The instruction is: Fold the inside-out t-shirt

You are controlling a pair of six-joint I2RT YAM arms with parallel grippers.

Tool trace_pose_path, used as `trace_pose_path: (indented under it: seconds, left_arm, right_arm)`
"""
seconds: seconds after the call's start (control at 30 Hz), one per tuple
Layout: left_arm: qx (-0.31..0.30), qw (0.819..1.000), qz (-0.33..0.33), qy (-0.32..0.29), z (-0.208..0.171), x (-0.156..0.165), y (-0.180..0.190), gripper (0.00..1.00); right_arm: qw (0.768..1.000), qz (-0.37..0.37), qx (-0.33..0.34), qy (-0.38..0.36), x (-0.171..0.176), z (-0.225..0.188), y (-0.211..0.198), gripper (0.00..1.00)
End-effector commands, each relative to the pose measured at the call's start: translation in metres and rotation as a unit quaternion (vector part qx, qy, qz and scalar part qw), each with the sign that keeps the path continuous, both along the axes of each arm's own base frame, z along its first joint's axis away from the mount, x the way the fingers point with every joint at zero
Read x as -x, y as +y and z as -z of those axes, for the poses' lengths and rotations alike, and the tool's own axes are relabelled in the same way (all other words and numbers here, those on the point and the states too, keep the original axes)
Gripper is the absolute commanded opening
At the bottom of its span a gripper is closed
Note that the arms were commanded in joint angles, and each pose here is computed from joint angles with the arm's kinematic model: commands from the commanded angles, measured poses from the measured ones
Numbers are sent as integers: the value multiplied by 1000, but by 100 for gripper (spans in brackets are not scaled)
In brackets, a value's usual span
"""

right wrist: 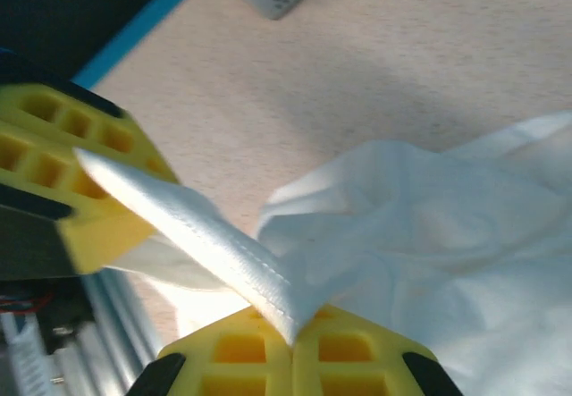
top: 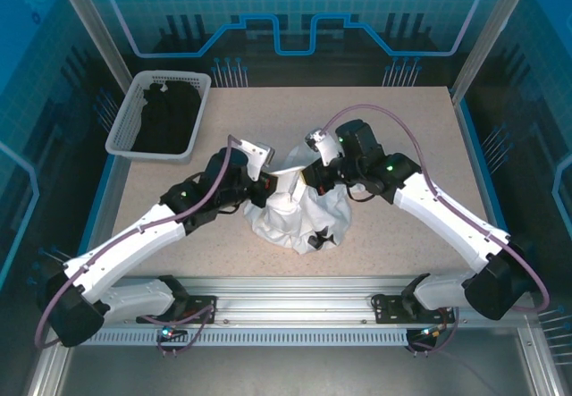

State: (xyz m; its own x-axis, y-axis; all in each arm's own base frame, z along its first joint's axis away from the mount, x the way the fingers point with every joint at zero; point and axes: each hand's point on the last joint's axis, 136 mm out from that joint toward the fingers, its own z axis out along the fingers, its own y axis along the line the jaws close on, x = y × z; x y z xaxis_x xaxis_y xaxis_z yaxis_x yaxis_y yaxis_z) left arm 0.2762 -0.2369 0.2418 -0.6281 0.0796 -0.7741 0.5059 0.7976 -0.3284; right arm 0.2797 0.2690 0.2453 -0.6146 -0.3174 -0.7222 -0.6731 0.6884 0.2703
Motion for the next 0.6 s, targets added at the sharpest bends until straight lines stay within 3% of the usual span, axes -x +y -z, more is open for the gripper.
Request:
trace_pose_path:
  seconds: [0.0, 0.07, 0.13, 0.4, 0.57]
  left_arm:
    - [168, 981, 72, 68, -38, 21, -14, 0]
    - [231, 965, 87, 87, -52, 25, -15, 0]
    - [232, 966, 73, 87, -54, 22, -11, 0]
    - [222, 970, 35, 91, -50, 7, -8, 0]
    - [221, 970, 37, 93, -49, 6, -10, 0]
  right_arm:
    - [984, 98, 131, -72, -22, -3, -48, 3]
    - [973, 124, 174, -89, -26, -2, -62, 5]
    - [972, 122, 178, -93, -24, -1, -64, 6]
    - [999, -26, -1, -48, 30, 6, -11, 31]
    - [999, -16, -31, -26, 31, 18, -6, 44]
